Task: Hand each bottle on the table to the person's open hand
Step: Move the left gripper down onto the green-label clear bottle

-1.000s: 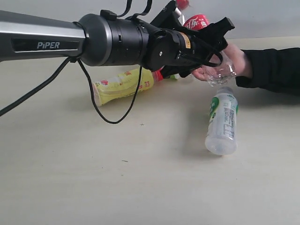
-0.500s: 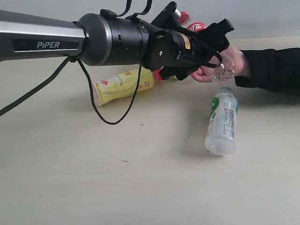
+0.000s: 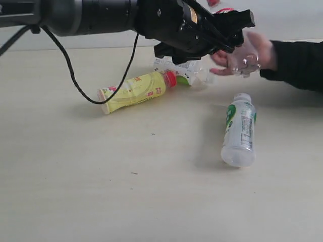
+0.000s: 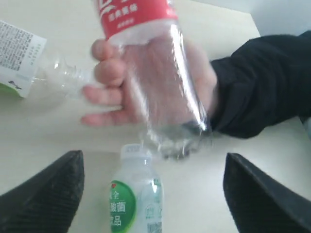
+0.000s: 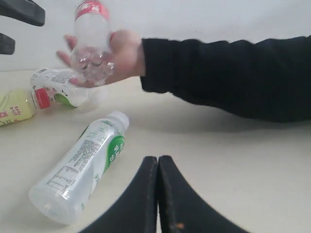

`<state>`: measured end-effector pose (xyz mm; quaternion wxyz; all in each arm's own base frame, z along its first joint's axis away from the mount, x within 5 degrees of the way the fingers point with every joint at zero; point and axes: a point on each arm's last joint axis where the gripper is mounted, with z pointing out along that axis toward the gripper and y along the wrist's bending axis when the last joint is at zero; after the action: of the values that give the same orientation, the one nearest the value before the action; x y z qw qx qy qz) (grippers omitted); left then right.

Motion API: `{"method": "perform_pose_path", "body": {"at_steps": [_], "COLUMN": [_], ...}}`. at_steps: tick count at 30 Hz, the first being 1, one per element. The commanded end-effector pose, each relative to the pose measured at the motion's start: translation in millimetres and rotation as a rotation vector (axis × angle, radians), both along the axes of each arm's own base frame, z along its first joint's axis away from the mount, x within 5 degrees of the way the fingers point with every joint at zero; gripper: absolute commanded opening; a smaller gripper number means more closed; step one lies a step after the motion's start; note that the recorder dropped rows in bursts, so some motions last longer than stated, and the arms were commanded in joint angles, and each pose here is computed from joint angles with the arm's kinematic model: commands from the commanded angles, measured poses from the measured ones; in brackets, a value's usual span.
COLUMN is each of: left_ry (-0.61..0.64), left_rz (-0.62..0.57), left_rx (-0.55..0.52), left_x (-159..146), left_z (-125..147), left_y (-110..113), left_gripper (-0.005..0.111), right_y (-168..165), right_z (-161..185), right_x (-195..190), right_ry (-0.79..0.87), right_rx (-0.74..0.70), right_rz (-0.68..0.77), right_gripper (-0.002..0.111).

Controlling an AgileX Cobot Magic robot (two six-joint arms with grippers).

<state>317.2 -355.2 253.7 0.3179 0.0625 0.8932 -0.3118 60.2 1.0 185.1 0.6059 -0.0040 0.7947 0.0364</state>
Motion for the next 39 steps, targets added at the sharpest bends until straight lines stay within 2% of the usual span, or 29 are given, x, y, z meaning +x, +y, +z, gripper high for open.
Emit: {"method": "perform_pose_path", "body": {"at_steps": [1, 12, 22, 27, 39], "left_ry": [-0.055, -0.041, 0.021, 0.058, 0.024], "left_rz": [-0.095, -0.271, -0.343, -0.366, -0.473], "left_rx": [0.124, 0.368, 0.481, 0.526, 0.526], "left_x": [-9, -23, -29, -36, -73], "left_z": [22, 22, 14, 12, 12], "left_y": [13, 27, 33, 34, 4], "left_gripper": [0.076, 0.076, 0.076, 0.076, 0.076], "right_y": [0, 0, 0, 0, 0], "right_z": [-1, -1, -1, -1, -1], "right_x": [1, 1, 1, 1, 1], "right_ry": [-0.004, -0.004, -0.004, -0.004, -0.005], "right_rx": [-0.004, -0.004, -0.004, -0.004, -0.002], "right_rz": [0.0, 0.0, 0.0, 0.0, 0.0], "right_gripper": [0.0, 0.0, 0.0, 0.0, 0.0]}}
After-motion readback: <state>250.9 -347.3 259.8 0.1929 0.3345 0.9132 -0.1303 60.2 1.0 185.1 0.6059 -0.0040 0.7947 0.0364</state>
